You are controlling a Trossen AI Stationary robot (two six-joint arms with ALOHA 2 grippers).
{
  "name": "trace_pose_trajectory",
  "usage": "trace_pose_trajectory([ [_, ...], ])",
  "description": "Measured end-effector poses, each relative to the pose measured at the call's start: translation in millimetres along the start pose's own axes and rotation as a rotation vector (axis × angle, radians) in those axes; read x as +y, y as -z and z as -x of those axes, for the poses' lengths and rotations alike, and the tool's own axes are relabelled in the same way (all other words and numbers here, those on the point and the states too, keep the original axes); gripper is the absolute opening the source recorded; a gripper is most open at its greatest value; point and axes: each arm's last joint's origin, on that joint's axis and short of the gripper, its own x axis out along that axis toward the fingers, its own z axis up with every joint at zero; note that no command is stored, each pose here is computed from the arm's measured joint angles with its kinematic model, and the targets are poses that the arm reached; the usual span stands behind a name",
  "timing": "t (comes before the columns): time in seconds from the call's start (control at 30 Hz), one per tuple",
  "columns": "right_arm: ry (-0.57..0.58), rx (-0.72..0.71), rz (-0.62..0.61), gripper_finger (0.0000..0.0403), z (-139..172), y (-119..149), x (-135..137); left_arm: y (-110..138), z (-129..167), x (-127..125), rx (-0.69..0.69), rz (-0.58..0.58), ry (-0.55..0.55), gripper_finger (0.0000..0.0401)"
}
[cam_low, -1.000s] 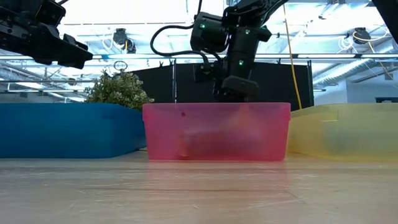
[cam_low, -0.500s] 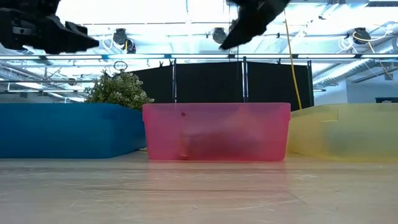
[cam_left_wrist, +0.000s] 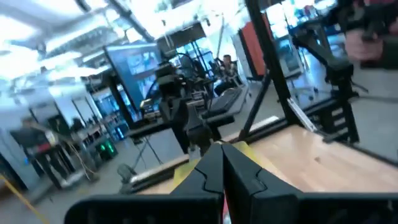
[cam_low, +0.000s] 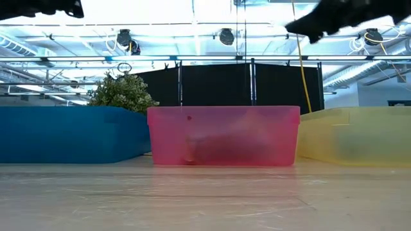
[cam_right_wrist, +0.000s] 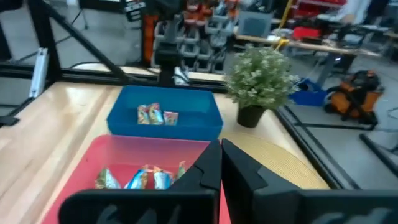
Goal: Pick and place Granola Bars by type
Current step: Return to Home Position
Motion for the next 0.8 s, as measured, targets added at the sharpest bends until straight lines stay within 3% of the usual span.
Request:
trace_pose_trajectory([
  [0.13,-0.015,-0.053,-0.003,0.0001,15.5,22.6,6.3,5.9,-6.1,0.6,0.05,0.112,-0.003,0.0003],
  [0.33,0.024,-0.122,-0.035,0.0,32.4,37.6,10.4,10.4,-3.8,-1.9,0.108,0.164,-0.011,0.0002],
  [0.53,0.001,-0.143,-0.032,0.0,36.8,53.5,16.5,22.0,-0.2,-6.8,0.197,0.12,-0.03,0.0001],
  [0.67,-0.014,-0.163,0.003,0.0,32.9,66.4,20.7,39.9,-4.8,-16.8,0.139,0.043,0.073,0.0001],
  [0.8,-0.011,-0.181,0.016,0.0,30.2,75.2,22.0,53.1,-5.9,-21.8,0.13,0.059,0.108,0.0001],
])
